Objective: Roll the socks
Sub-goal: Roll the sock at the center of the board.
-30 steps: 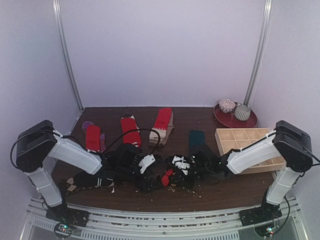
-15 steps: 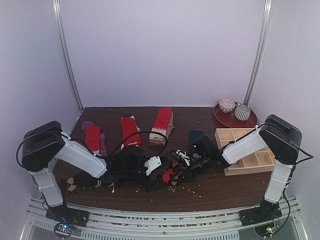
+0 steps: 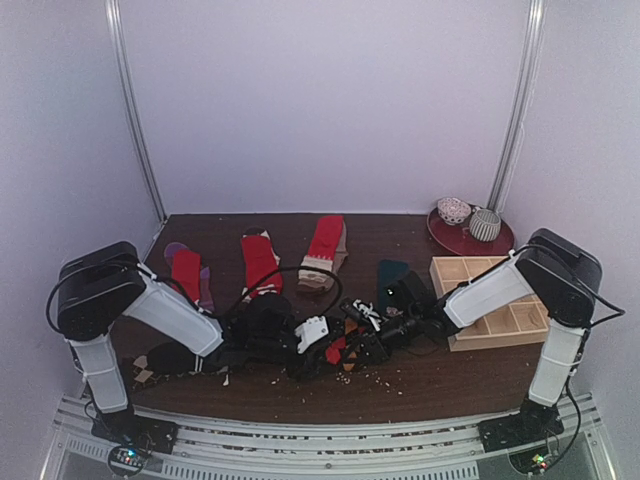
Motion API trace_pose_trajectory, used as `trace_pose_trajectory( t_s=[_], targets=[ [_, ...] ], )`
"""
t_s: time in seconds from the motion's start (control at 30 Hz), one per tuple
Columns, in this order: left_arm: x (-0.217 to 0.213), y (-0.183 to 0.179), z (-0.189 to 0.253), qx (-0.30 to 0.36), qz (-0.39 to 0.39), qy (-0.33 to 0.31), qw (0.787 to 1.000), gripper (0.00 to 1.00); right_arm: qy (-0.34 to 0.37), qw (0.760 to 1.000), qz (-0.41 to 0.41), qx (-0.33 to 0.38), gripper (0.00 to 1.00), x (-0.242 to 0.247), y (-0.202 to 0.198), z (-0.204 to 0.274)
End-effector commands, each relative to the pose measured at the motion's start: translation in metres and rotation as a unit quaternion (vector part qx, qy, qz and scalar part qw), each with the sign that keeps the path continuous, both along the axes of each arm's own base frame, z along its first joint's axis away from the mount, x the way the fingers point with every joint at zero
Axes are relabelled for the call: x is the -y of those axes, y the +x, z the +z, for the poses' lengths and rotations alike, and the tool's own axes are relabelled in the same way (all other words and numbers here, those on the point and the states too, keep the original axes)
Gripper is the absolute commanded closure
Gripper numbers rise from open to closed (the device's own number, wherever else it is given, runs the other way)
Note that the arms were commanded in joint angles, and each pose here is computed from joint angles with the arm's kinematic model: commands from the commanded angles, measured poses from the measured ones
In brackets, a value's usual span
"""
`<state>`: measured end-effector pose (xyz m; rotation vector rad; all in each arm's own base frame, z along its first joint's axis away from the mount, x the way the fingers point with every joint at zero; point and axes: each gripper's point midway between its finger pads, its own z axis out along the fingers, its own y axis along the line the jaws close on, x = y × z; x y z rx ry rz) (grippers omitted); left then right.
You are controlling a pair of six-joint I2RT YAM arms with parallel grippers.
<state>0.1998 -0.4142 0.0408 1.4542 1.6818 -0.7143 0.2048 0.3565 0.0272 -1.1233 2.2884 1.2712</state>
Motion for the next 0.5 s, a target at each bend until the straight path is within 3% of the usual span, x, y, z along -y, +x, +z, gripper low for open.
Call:
trace_pose_trajectory(
  t_s=[0.0, 0.27, 0.33, 0.37, 0.47],
  targets=[
    [0.015, -0.001, 0.006, 0.009, -0.020, -0.020, 1.000, 0.43, -0.137, 0.985, -0.012, -0.100, 0.93, 0.050, -0.039, -0.069],
    [0.016, -0.004, -0.012, -0.015, -0.028, 0.001, 1.000, 0.66, -0.140, 0.985, -0.006, -0.100, 0.92, 0.052, -0.041, -0.072],
    [0.017, -0.007, -0.014, -0.024, -0.036, 0.005, 0.999, 0.78, -0.142, 0.985, -0.010, -0.096, 0.89, 0.052, -0.038, -0.070],
    [0.016, -0.009, -0.016, -0.031, -0.038, 0.012, 0.999, 0.98, -0.142, 0.986, -0.012, -0.090, 0.86, 0.051, -0.035, -0.068],
    [0.014, -0.015, -0.019, -0.054, -0.043, 0.022, 0.997, 1.00, -0.132, 0.989, -0.024, -0.066, 0.76, 0.046, -0.025, -0.050]
  ],
)
